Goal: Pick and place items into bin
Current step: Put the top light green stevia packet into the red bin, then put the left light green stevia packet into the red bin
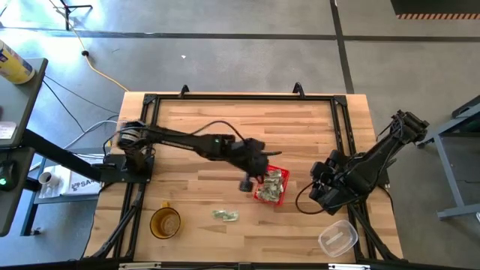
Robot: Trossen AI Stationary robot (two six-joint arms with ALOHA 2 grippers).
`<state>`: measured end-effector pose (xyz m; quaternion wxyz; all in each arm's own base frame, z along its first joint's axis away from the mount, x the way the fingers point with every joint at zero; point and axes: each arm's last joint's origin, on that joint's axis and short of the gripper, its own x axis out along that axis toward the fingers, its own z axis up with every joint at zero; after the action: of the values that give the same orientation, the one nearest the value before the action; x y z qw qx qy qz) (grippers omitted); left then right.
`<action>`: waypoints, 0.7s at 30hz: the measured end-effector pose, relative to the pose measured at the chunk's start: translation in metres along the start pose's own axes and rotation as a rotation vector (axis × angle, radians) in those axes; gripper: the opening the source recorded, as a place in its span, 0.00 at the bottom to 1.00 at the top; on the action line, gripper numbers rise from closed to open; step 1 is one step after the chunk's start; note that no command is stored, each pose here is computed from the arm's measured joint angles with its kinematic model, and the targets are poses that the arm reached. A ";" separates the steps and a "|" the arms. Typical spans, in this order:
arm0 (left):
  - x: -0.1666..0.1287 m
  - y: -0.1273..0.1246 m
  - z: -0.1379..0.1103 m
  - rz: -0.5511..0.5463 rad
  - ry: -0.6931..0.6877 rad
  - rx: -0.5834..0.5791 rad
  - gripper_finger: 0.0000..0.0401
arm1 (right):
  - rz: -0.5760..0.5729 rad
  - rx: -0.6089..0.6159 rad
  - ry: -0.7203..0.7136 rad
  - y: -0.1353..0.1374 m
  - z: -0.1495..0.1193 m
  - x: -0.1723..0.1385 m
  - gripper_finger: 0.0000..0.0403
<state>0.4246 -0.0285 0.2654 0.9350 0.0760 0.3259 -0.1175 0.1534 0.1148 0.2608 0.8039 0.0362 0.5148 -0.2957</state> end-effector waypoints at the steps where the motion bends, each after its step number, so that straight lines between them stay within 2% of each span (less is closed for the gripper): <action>1: 0.010 0.003 0.000 -0.018 -0.026 -0.028 0.07 | -0.002 0.001 0.000 0.000 0.000 0.000 0.64; 3: 0.030 0.006 -0.010 -0.070 0.000 -0.105 0.12 | -0.004 0.005 0.002 0.000 0.000 0.000 0.64; 5: 0.051 0.006 -0.019 -0.071 0.029 -0.178 0.21 | -0.006 0.008 0.003 -0.001 0.001 0.001 0.64; 7: 0.061 0.001 -0.027 -0.022 0.090 -0.196 0.30 | -0.007 0.008 0.003 -0.001 0.001 0.001 0.64; 9: 0.061 -0.005 -0.024 0.051 0.091 -0.183 0.40 | -0.010 0.006 0.005 -0.001 0.001 0.001 0.64; 10: 0.054 -0.008 -0.017 0.084 0.080 -0.176 0.44 | -0.010 0.006 0.005 -0.001 0.001 0.001 0.64; 13: 0.014 -0.017 -0.005 0.120 0.190 -0.164 0.57 | -0.013 -0.004 0.015 -0.002 0.001 0.001 0.64; 16: -0.028 -0.034 -0.014 0.096 0.438 -0.219 0.66 | -0.016 -0.007 0.014 -0.002 0.000 0.001 0.64; 19: -0.040 -0.062 -0.037 -0.014 0.615 -0.305 0.71 | -0.026 -0.024 -0.008 -0.002 0.001 0.001 0.64; 21: -0.038 -0.087 -0.049 -0.101 0.648 -0.311 0.72 | -0.035 -0.038 -0.029 -0.003 0.002 0.001 0.64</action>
<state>0.3428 -0.0945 0.2453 0.7767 -0.0501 0.6225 -0.0824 0.1541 0.1114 0.2614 0.8065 0.0076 0.5092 -0.3002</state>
